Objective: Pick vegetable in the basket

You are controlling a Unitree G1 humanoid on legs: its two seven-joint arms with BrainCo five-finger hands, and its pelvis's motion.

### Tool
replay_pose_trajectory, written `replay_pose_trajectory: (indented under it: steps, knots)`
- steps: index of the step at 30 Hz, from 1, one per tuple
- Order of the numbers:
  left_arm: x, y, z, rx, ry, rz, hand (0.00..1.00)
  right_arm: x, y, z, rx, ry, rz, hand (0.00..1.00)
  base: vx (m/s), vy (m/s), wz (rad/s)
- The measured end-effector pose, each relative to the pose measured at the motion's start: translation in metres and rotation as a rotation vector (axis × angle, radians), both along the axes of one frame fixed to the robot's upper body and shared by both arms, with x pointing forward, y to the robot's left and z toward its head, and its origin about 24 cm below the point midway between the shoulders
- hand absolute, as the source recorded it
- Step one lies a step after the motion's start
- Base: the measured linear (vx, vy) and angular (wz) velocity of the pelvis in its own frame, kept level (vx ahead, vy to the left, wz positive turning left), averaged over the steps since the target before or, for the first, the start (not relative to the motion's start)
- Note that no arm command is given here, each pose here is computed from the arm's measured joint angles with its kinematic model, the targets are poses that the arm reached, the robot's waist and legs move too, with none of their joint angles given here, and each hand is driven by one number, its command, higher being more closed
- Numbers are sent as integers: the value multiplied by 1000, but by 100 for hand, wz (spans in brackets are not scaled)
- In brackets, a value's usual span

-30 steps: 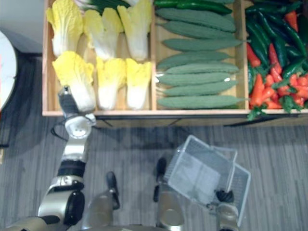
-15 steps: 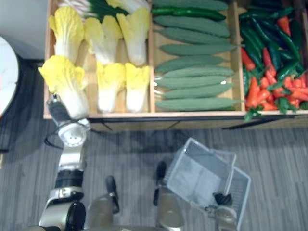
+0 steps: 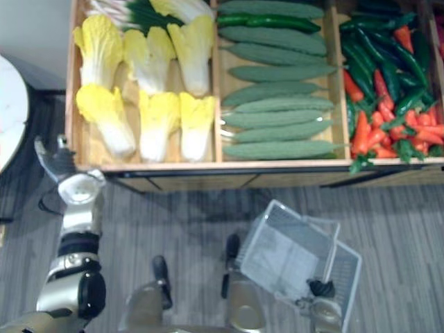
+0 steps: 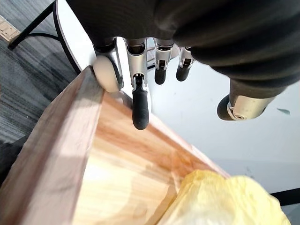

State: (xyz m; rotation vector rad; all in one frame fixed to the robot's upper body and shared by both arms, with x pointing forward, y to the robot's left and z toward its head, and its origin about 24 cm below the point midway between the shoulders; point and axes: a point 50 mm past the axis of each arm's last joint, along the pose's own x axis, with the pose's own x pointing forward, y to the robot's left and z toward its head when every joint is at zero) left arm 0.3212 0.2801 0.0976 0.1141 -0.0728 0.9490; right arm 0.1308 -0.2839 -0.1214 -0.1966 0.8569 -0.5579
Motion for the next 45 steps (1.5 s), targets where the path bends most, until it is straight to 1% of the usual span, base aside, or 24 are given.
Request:
replay_pose_trajectory:
  steps: [8, 9, 10, 12, 14, 15, 17, 21, 26, 31, 34, 39, 43, 45]
  knots:
    - [2, -1, 5, 6, 2, 1, 0, 0, 2, -1, 3, 4, 11, 100, -6, 3, 0]
    - [-3, -22, 25, 116, -78, -50, 0, -1, 2, -1, 4, 6, 9, 100, -40, 28, 3]
    - [-3, -27, 28, 151, -84, -57, 0, -1, 2, -2, 5, 7, 9, 100, -42, 30, 3]
    - [-3, -30, 28, 151, -86, -61, 0, -1, 2, -2, 7, 10, 9, 100, -4, 3, 2]
    - [-10, -39, 31, 154, -122, -78, 0, -3, 3, -4, 13, 17, 6, 100, -1, 1, 5]
    - [-16, -48, 35, 161, -159, -98, 0, -5, 3, -5, 16, 22, -4, 100, 0, 0, 0]
    - [-28, -75, 47, 235, -251, -169, 0, -9, 0, -6, 22, 27, -33, 100, 1, 6, 2]
    - [-32, -92, 55, 242, -319, -224, 0, -10, 0, -6, 21, 27, -35, 100, -8, 2, -1]
    - [-44, -97, 67, 260, -406, -243, 0, -15, 2, -9, 33, 51, -42, 100, -9, -2, -2]
    - [-60, -105, 92, 275, -573, -230, 0, -19, 2, -11, 38, 65, -43, 100, 0, 0, 0]
    - [-64, -109, 96, 295, -598, -217, 0, -24, 2, -13, 38, 78, -46, 100, 10, 0, -1]
    - [-65, -109, 92, 296, -577, -231, 0, -27, 2, -13, 37, 84, -47, 100, 6, 0, 0]
    - [-63, -110, 81, 315, -509, -303, 0, -33, 1, -14, 37, 98, -52, 100, 0, 0, 0]
    - [-56, -108, 68, 337, -425, -355, 0, -33, 1, -14, 36, 98, -51, 100, -42, 2, 4]
